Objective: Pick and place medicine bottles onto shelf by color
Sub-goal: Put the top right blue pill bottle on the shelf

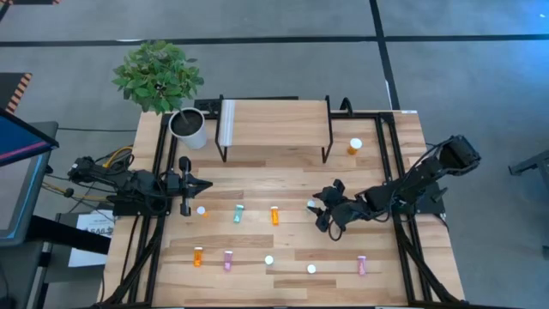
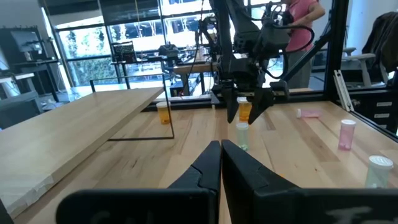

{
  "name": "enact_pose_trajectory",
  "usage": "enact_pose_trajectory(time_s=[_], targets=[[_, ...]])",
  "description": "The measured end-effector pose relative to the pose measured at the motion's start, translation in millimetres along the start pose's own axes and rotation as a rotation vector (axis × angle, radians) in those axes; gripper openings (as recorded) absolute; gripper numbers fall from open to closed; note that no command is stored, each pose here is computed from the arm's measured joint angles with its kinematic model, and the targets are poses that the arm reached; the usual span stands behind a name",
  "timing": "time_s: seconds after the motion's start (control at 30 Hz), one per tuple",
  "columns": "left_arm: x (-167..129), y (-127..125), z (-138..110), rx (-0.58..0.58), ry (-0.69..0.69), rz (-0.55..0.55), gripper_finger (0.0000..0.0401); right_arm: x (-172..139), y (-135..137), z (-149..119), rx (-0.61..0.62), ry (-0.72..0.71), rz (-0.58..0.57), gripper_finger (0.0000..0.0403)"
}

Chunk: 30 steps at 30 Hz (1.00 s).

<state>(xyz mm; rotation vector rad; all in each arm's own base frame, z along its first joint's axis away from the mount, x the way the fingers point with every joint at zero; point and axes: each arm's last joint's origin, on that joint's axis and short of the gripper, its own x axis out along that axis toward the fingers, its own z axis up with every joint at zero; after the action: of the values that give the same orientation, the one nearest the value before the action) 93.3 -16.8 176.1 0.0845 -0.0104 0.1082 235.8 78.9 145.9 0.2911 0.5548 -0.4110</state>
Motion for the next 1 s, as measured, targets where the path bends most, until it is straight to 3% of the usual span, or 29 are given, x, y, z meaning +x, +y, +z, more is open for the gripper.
enact_pose_trajectory(time_s=[0.37, 1.0], targets=[[0.0, 0.0, -0.3, 0.001, 0.002, 0.0, 0.0, 11.9, -0.2, -13.7, -0.023, 0.047, -0.032, 0.0249], [0.0, 0.0, -0.6, 0.002, 0.005, 0.0, 0.0, 13.5, 1.7, -13.4, 0.005, 0.033, -0.02, 0.0139]])
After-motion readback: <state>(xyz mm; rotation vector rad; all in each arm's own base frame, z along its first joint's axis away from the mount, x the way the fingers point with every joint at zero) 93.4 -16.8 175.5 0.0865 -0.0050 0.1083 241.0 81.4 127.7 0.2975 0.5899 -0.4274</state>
